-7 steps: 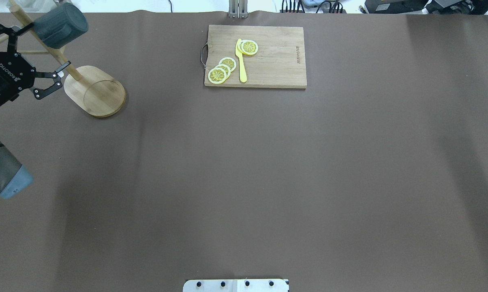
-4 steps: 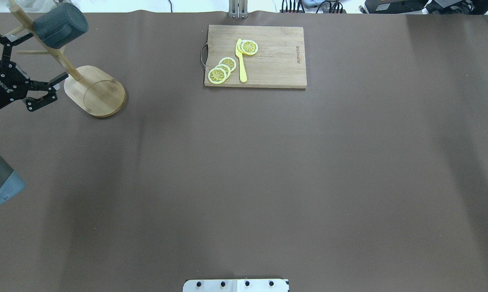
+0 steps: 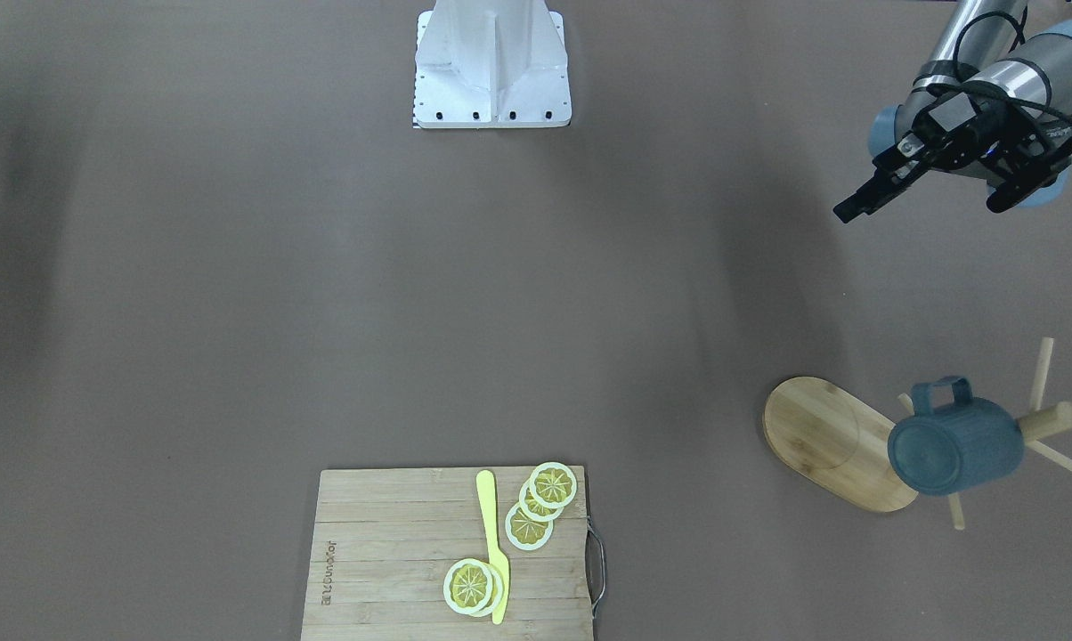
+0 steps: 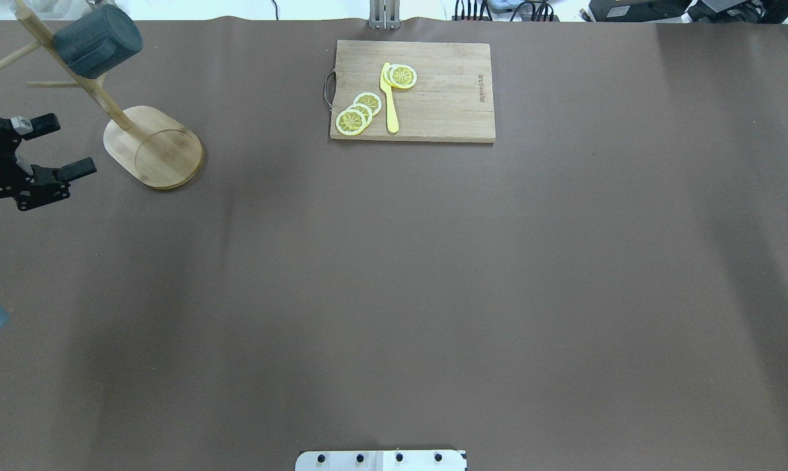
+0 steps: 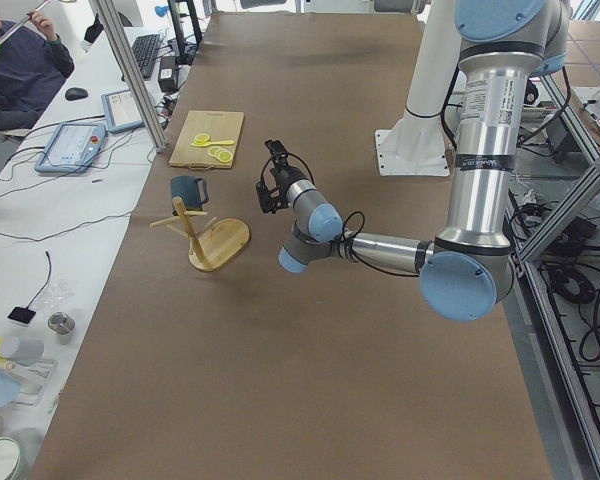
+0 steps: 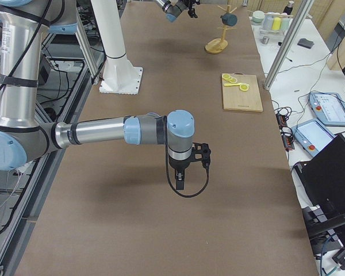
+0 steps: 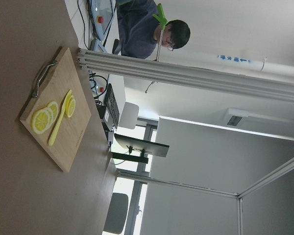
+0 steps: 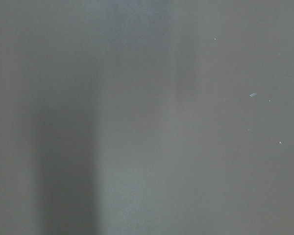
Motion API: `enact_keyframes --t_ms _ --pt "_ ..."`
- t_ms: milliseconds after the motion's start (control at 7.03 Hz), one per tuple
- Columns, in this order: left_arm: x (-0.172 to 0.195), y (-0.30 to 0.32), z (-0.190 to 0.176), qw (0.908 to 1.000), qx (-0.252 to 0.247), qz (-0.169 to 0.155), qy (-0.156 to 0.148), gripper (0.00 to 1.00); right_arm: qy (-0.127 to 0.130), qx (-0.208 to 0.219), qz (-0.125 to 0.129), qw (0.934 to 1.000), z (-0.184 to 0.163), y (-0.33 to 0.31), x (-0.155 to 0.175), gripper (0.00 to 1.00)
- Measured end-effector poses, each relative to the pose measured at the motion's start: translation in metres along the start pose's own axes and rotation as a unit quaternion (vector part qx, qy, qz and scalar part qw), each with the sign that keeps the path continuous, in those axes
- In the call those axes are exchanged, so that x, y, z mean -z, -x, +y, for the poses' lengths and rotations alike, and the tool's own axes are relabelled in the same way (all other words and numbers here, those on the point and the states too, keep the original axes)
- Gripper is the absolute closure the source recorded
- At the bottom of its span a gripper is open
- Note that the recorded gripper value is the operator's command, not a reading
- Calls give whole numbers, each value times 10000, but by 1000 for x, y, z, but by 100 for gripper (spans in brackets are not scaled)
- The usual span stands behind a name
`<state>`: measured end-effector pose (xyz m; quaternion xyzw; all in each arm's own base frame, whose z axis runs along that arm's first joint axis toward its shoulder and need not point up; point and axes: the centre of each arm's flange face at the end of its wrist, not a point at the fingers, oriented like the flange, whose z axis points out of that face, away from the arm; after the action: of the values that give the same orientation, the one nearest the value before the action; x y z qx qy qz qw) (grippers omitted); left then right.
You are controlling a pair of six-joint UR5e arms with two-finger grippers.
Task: Hang cup on storage rack
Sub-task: 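Open the left gripper and pull it back from the stand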
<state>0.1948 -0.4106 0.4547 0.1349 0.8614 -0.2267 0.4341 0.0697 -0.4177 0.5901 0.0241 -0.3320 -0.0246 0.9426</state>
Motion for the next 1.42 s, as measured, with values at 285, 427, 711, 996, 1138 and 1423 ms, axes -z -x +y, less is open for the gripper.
enact_keyframes --t_ms 285,427,711,996,1138,1423 --pt "26 14 0 9852 -1670 -384 -15 1 0 -1 -2 10000 0 0 0 0" --pt "34 21 -1 9673 -2451 -652 86 1 0 0 -5 10000 0 0 0 0" --pt "43 33 -6 9221 -3681 -1169 245 1 -1 -4 -7 10000 0 0 0 0" --pt "55 45 -15 8609 -4778 -1702 412 1 0 0 -7 10000 0 0 0 0" --pt "63 47 -23 8302 -5212 -1923 459 1 0 0 -8 10000 0 0 0 0" --pt "85 50 -44 7565 -6020 -2489 585 1 0 -8 -8 10000 0 0 0 0"
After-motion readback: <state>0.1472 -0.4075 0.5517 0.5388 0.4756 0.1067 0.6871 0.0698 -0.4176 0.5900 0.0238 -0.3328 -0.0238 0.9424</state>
